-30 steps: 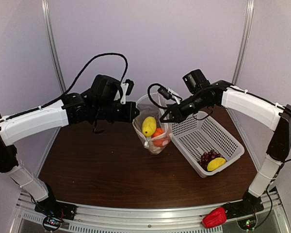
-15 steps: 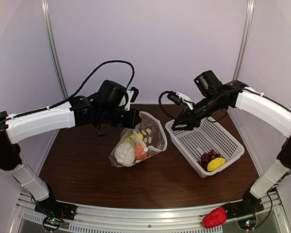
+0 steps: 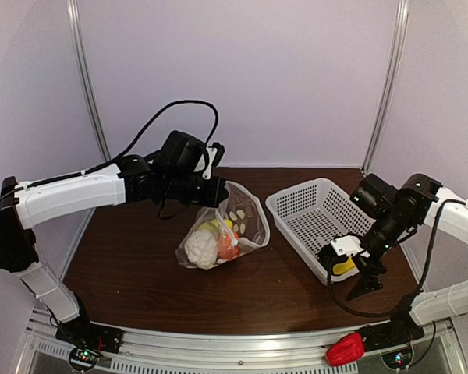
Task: Place the food in the zip-top bag and seal the zipper
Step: Pick up the fake vegetable from the corner of the board.
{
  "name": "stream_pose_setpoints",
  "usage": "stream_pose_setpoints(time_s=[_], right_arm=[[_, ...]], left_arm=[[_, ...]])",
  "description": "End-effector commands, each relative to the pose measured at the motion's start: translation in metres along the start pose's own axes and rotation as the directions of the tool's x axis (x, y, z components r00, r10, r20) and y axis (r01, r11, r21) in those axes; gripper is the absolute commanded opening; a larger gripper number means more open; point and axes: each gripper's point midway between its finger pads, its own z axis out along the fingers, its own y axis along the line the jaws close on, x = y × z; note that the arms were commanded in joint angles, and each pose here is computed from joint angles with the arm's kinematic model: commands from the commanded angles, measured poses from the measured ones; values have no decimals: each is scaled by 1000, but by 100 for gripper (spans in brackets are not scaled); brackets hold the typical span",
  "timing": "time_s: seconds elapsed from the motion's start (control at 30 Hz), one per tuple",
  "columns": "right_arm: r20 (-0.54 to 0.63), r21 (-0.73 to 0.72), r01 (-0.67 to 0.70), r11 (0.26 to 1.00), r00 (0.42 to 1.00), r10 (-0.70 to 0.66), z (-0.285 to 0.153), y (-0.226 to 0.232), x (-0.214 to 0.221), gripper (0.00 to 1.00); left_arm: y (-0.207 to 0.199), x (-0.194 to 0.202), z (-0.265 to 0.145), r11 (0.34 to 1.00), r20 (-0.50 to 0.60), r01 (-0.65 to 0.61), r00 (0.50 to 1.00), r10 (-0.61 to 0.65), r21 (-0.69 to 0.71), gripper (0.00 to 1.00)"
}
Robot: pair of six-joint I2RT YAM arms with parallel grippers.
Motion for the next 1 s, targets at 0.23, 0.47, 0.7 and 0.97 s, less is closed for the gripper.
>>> stream_pose_setpoints(time_s=[0.23, 0.47, 0.7, 0.97], right_arm=[[-276, -280, 200, 939, 920, -278, 38, 69, 56, 100], [-358, -324, 285, 902, 846, -396, 66, 86, 52, 99], [-505, -297, 422, 856, 692, -516, 101, 107, 62, 99], [-639, -165, 495, 853, 605, -475, 124, 89, 68, 94]], left_arm=[[30, -7, 7, 993, 18, 15, 1000, -13, -119, 0], [36, -24, 6, 983, 44, 15, 999, -7, -184, 0], [47, -41, 4, 976, 79, 33, 997, -17, -214, 0], [48, -52, 2, 977, 89, 24, 996, -5, -211, 0]])
